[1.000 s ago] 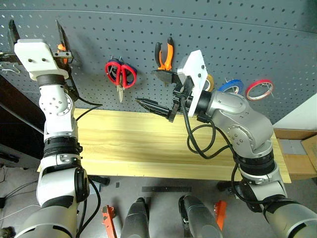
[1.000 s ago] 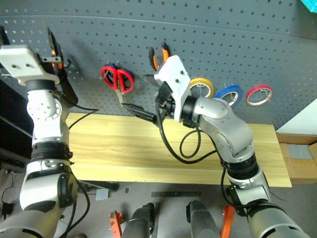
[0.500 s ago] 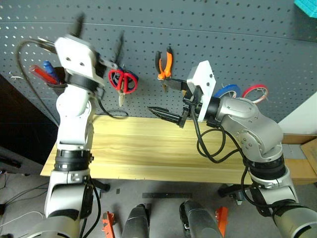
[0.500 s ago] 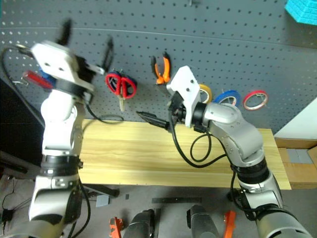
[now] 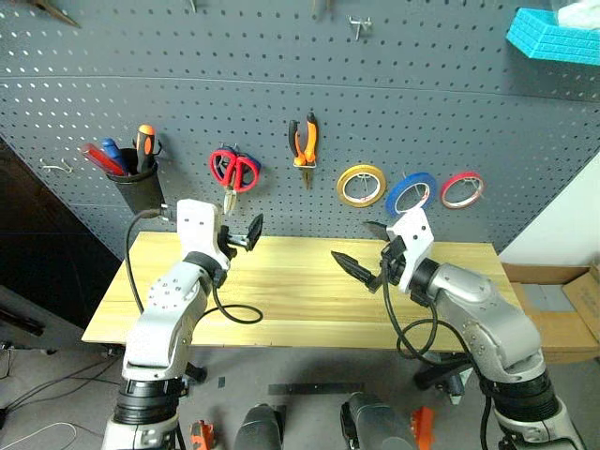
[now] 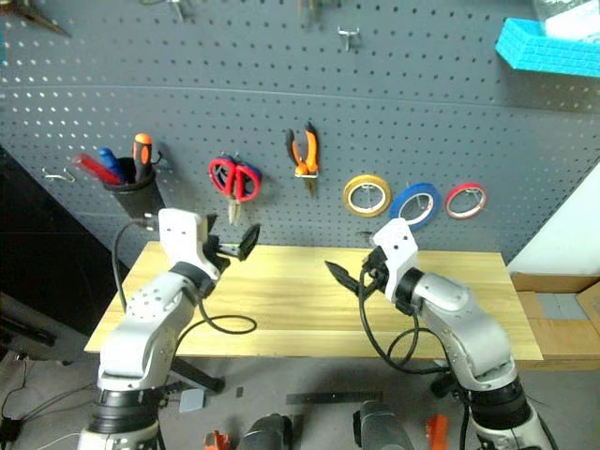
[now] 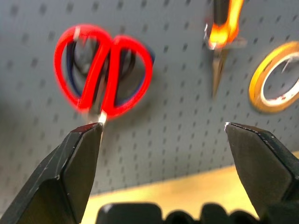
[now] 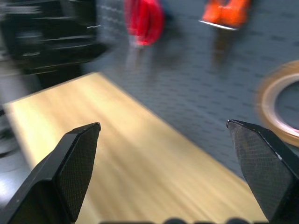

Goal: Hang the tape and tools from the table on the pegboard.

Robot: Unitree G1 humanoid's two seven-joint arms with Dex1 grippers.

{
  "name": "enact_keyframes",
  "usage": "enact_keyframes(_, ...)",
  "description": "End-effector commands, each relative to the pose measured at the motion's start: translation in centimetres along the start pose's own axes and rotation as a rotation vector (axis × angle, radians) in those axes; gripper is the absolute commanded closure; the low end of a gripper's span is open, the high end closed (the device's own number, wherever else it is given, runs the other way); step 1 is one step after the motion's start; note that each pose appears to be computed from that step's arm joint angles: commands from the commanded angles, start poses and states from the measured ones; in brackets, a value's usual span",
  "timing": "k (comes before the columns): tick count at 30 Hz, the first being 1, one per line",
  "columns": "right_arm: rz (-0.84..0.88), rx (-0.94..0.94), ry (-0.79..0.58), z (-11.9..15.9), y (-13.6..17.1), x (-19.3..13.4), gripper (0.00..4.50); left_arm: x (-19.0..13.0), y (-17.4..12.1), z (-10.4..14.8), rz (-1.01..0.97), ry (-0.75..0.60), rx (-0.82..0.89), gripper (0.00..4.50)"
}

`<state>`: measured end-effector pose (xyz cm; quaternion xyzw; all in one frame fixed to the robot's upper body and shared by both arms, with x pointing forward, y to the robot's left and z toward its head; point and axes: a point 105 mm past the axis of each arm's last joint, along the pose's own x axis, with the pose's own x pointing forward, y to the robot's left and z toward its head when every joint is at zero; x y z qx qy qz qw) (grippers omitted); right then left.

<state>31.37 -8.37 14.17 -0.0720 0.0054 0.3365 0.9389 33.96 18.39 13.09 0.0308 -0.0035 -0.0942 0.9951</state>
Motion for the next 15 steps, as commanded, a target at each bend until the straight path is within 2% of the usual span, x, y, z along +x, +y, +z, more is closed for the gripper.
enact_keyframes(1,-0.208,-0.042,-0.023,-1.8,-3.1,-1.0,0.0,-0.8,3.1,-2.6,0.185,0.064,-0.062,0.01)
enact_keyframes(3,-0.261,0.009,0.009,-4.1,-3.7,-1.8,0.0,-1.7,5.0,-5.5,0.281,0.157,-0.1,0.01)
enact_keyframes(5,-0.321,0.034,0.042,-6.1,-4.5,-2.7,0.0,-2.3,5.3,-7.1,0.276,0.2,-0.061,0.01)
enact_keyframes(10,-0.467,0.014,0.07,-9.0,-7.2,-4.9,0.0,-2.5,4.5,-8.8,0.207,0.233,0.023,0.01)
enact_keyframes(15,-0.514,-0.037,0.095,-10.8,-8.5,-6.3,0.0,-2.4,4.3,-9.4,0.175,0.213,0.078,0.01)
